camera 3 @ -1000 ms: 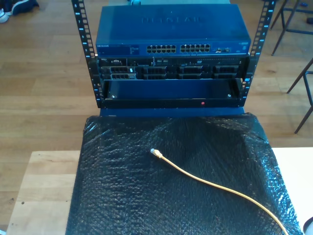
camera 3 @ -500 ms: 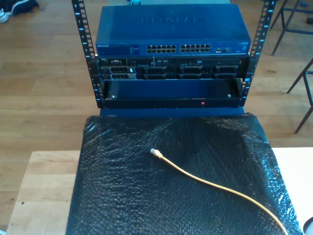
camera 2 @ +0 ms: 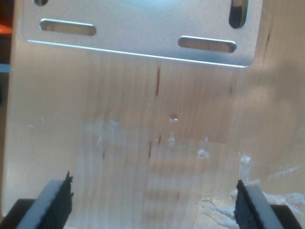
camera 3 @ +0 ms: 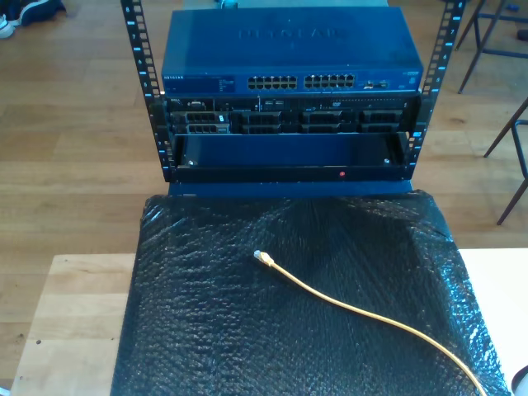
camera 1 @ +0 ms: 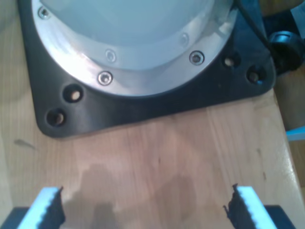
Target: Grab the cable and plug it in
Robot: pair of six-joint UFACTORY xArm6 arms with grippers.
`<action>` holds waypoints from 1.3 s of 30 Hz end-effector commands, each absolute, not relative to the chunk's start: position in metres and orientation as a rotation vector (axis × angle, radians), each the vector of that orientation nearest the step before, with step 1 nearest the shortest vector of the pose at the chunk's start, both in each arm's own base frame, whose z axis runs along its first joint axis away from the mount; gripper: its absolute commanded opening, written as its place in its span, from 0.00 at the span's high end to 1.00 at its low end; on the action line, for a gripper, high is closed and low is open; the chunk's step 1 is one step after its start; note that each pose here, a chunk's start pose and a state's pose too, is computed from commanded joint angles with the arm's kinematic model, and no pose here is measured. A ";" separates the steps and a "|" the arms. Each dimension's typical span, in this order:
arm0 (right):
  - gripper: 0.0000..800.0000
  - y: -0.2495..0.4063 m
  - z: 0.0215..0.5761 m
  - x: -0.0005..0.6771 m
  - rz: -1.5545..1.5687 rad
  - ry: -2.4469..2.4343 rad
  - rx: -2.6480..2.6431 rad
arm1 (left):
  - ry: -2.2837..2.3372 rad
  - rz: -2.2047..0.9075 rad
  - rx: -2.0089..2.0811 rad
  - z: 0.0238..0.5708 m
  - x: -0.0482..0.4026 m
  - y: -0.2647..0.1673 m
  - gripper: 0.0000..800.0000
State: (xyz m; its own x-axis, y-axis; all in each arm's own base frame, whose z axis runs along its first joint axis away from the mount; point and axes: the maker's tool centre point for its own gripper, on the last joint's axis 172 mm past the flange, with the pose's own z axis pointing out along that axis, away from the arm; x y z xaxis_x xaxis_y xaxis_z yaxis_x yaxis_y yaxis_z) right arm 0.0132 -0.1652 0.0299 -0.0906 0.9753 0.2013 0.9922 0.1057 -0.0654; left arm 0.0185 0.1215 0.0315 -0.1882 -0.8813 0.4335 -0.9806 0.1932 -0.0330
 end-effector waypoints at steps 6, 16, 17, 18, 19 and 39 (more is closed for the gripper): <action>0.00 -0.176 0.054 0.014 -0.113 -2.175 -2.001 | -2.169 0.416 1.767 0.040 0.018 0.130 0.00; 0.00 -0.192 0.111 0.017 -0.125 -2.014 -2.115 | -2.094 0.438 1.791 0.091 0.023 0.146 0.00; 0.00 -0.195 0.116 0.018 -0.121 -1.995 -2.139 | -2.079 0.436 1.798 0.096 0.024 0.147 0.00; 0.00 -0.198 0.121 0.020 -0.115 -1.979 -2.162 | -2.067 0.429 1.804 0.101 0.026 0.149 0.00; 0.00 -0.203 0.127 0.024 -0.111 -1.964 -2.191 | -2.057 0.422 1.803 0.105 0.028 0.149 0.00; 0.00 -0.219 0.190 0.138 -0.068 -1.882 -2.407 | -1.972 0.261 1.878 0.171 0.119 0.150 0.00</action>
State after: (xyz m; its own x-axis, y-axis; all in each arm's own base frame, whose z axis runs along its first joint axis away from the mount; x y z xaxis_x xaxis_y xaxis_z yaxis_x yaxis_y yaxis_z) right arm 0.1383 -0.2192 0.1902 0.2419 0.9663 0.0877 0.9702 -0.2392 -0.0396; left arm 0.1187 0.1503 0.1713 -0.0146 -0.9117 0.4106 -0.9871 0.0785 0.1393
